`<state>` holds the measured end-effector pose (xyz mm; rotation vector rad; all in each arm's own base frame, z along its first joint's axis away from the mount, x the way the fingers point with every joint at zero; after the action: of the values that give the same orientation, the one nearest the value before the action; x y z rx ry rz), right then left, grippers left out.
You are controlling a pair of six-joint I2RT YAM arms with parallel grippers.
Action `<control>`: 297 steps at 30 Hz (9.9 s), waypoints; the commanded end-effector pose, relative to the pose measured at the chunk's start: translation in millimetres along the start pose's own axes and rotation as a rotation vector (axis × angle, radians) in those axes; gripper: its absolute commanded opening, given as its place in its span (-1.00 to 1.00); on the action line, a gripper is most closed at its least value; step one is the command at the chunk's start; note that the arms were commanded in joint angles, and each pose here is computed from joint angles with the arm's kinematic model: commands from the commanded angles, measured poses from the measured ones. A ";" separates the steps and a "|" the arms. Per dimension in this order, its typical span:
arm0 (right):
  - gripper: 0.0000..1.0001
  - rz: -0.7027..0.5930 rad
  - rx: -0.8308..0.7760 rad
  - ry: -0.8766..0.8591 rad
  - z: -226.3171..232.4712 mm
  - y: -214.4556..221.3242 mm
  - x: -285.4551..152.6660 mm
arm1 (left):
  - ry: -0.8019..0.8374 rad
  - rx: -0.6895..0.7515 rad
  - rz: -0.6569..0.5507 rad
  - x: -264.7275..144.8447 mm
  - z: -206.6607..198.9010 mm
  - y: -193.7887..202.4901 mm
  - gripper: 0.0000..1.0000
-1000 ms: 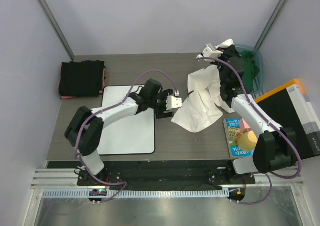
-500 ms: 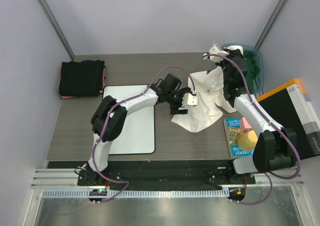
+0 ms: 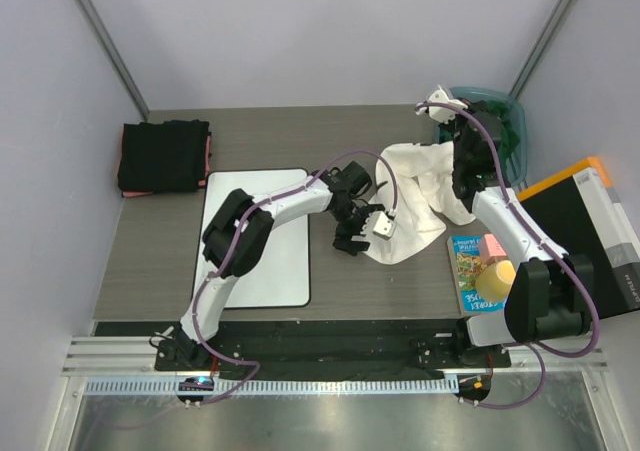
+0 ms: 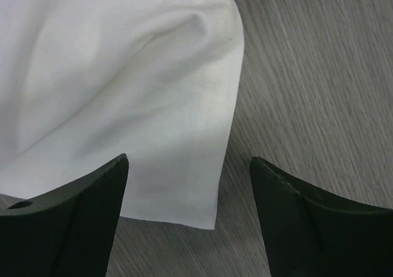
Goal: Fold and stack the t-shirts
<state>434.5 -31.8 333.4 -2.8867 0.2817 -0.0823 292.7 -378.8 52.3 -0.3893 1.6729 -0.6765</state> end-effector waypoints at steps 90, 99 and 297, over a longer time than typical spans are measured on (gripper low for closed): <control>0.03 -0.750 -0.174 -1.087 267.9 -137.4 -71.5 | -0.471 -0.314 0.697 -225.6 21.1 121.7 0.66; 0.07 -0.735 -0.269 -1.121 287.9 -125.6 -68.5 | -0.507 -0.326 0.693 -231.4 24.9 120.2 0.65; -0.98 -0.935 0.123 0.536 -235.0 -162.9 -190.3 | -1.592 0.378 -0.302 -528.1 -125.0 -56.1 -1.00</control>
<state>248.8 112.4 585.0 -2.5965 -1.0416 -0.9196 267.8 -84.1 512.6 -0.7079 -0.0037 -0.6113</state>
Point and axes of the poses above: each gripper's point midway between its finger pads, its own x axis out along the fingers, its own z axis along the line the jaws close on, y = z × x, the point moved 3 cm from there along -x, back along the fingers, and after that the axes turned 15 degrees about -x, right-handed, at the moved point
